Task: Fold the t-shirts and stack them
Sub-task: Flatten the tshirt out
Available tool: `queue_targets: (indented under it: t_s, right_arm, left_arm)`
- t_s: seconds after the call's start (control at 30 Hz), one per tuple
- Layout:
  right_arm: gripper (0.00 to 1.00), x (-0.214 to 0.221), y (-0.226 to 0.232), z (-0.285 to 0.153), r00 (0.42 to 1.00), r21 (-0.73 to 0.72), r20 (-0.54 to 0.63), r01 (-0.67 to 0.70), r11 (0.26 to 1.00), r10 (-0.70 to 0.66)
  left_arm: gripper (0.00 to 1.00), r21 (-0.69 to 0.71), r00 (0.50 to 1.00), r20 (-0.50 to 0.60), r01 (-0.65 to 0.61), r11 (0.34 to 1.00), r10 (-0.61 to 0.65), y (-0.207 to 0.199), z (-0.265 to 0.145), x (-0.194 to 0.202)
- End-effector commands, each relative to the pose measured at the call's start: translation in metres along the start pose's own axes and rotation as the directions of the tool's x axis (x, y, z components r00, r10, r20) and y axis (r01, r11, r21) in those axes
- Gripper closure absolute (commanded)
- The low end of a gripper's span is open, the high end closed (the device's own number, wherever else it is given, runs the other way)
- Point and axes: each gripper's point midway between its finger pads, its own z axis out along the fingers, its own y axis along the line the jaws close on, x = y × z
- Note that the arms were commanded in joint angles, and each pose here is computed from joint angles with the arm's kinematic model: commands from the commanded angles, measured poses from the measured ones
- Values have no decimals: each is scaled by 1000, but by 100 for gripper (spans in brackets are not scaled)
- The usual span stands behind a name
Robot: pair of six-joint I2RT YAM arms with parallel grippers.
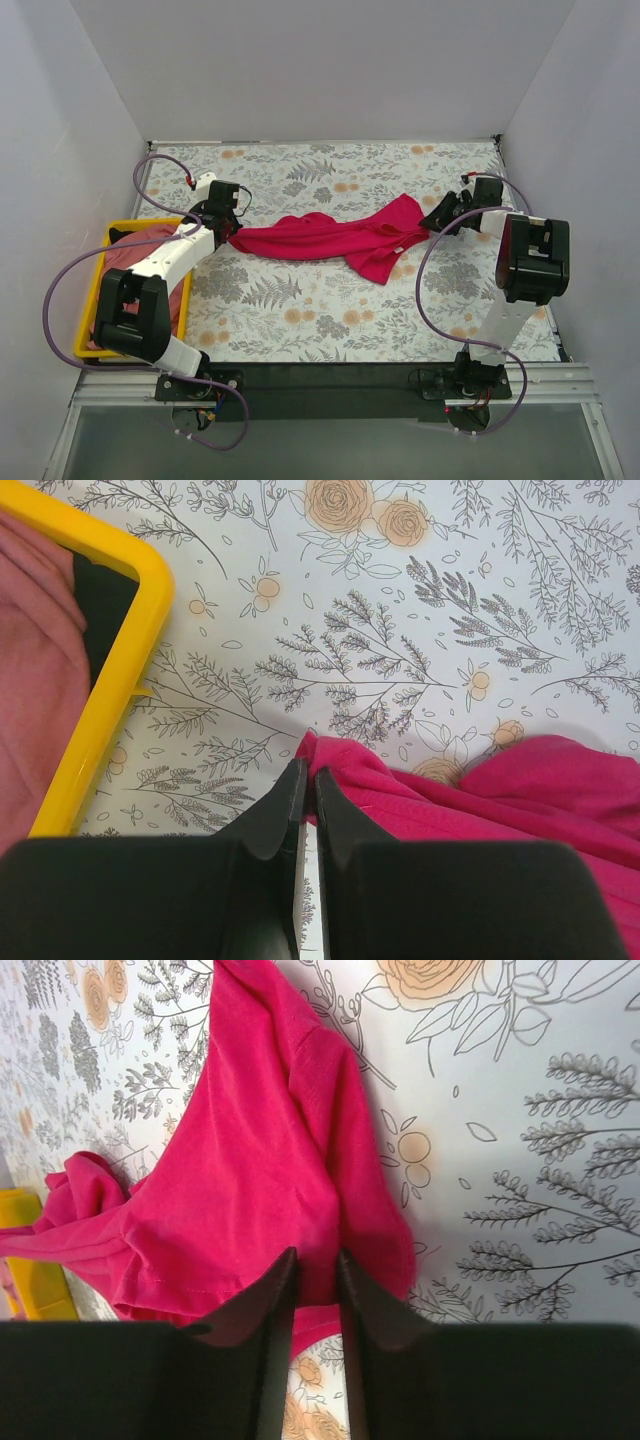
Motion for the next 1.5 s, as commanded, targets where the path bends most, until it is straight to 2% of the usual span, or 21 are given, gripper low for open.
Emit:
queue_targets:
  t_s: [0.0, 0.07, 0.1, 0.3, 0.43, 0.47, 0.5, 0.53, 0.63, 0.67, 0.77, 0.83, 0.93, 0.97, 1.07, 1.1, 1.13, 1.17, 1.37, 1.47]
  right_arm:
    - [81, -14, 5, -12, 998, -13, 55, 28, 1000, -28]
    - [90, -19, 8, -17, 996, -16, 73, 43, 999, -41]
    - [98, -24, 13, -21, 994, -18, 91, 57, 998, -55]
    - [99, -61, 47, -53, 976, -37, 192, 115, 993, -106]
    - [99, -113, 83, -88, 934, -21, 319, 177, 984, -161]
    - [99, -138, 104, -105, 905, -26, 378, 219, 975, -193]
    - [99, -149, 115, -116, 894, -22, 399, 231, 973, -203]
    - [99, -173, 140, -138, 855, -25, 461, 280, 960, -237]
    - [99, -200, 174, -175, 791, -2, 541, 341, 940, -286]
    - [99, -215, 194, -202, 742, 12, 594, 377, 926, -310]
    - [99, -227, 222, -250, 651, 59, 671, 429, 901, -354]
    - [99, -225, 246, -290, 565, 104, 723, 480, 871, -398]
    - [99, -210, 262, -332, 467, 176, 762, 517, 838, -448]
    - [99, -199, 272, -352, 414, 213, 776, 539, 815, -476]
    - [99, -181, 273, -373, 363, 264, 783, 540, 799, -505]
    - [99, -167, 283, -395, 305, 300, 793, 556, 775, -527]
    - [99, -162, 283, -402, 285, 323, 794, 551, 770, -537]
    - [99, -147, 292, -421, 238, 348, 804, 556, 755, -546]
    - [99, -111, 306, -491, 34, 532, 779, 493, 688, -626]
    - [99, -107, 312, -508, -2, 569, 765, 472, 674, -644]
  left_arm:
    - [100, 14, 998, 55, 22, 1000, -22, 2, -12, -17]
    - [100, 16, 998, 52, 24, 1000, -25, 2, -12, -17]
    - [100, 16, 998, 54, 27, 1000, -28, 2, -12, -17]
    - [100, 39, 992, 72, 106, 994, -109, -3, -11, -48]
    - [100, 88, 977, 126, 165, 982, -175, -19, -15, -102]
    - [100, 123, 965, 163, 187, 975, -206, -33, -20, -135]
    - [100, 137, 960, 177, 194, 972, -216, -39, -23, -150]
    - [100, 189, 941, 230, 207, 960, -249, -53, -43, -191]
    - [100, 235, 923, 274, 207, 950, -269, -69, -59, -231]
    - [100, 282, 898, 321, 213, 935, -301, -74, -82, -261]
    - [100, 339, 869, 383, 184, 922, -314, -76, -117, -292]
    - [100, 396, 835, 438, 154, 905, -334, -71, -156, -312]
    - [100, 439, 788, 513, 100, 893, -340, -52, -207, -319]
    - [100, 449, 775, 529, 89, 889, -345, -47, -218, -318]
    - [100, 476, 730, 584, 47, 878, -356, -22, -264, -310]
    - [100, 475, 722, 596, 36, 879, -351, -16, -273, -308]
    - [100, 489, 702, 614, 22, 872, -362, -7, -293, -306]
    - [100, 495, 693, 623, 12, 869, -364, -2, -303, -304]
    - [100, 536, 662, 648, -45, 843, -376, 18, -359, -298]
    - [100, 553, 671, 640, -64, 831, -374, 19, -372, -296]
